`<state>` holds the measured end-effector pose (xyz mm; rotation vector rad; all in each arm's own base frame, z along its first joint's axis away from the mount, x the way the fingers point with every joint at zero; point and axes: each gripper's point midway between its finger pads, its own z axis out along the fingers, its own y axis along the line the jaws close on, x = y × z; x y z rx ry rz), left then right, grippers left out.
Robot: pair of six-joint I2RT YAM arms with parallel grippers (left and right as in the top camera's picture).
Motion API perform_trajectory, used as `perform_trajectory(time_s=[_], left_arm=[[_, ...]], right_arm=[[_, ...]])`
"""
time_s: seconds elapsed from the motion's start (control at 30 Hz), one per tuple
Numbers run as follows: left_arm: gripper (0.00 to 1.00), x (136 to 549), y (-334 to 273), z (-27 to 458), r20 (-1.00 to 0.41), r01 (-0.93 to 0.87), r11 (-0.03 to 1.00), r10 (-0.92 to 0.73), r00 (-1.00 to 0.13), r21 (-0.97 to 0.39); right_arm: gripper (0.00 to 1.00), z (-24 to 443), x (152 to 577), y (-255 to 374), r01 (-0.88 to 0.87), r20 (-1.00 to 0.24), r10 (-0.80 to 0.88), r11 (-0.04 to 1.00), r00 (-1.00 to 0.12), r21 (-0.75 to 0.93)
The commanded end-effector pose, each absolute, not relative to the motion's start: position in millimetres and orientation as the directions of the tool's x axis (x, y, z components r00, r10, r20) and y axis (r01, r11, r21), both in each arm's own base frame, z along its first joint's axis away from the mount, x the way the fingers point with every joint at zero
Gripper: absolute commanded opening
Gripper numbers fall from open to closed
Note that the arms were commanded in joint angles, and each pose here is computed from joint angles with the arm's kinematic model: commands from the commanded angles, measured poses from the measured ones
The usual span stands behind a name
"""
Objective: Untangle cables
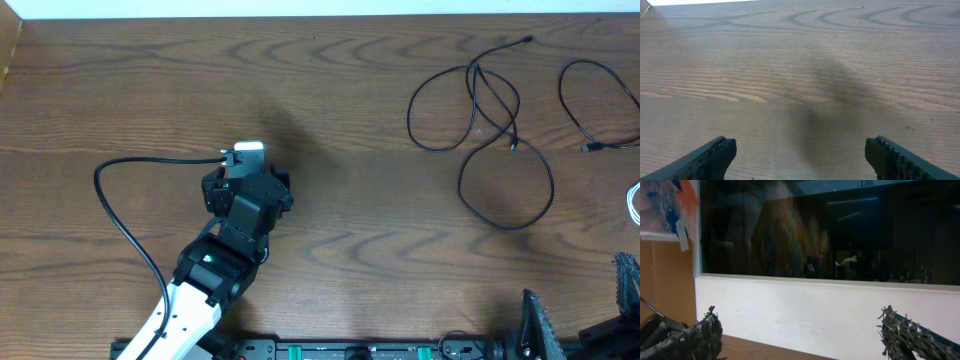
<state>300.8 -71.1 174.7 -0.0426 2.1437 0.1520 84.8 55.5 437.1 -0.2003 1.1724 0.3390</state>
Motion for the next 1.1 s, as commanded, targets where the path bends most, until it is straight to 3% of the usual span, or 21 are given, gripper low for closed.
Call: perform_trajectory(time_s=[0.0, 1.07], left_arm=[[0.9, 301.2, -66.2, 175.9, -0.839, -0.109, 0.988, 0.035, -0.543, 0.112], [0.9, 301.2, -66.3, 175.9, -0.839, -0.108, 0.988, 0.035, -0.543, 0.112]], right_arm=[[0.99, 442.1, 79.2, 54.3, -0.349, -0.918, 0.151, 0.937, 0.366, 0.015], [0.99, 452.1, 74.5, 54.1, -0.348, -0.9, 0.15, 0.938, 0.409, -0.001]])
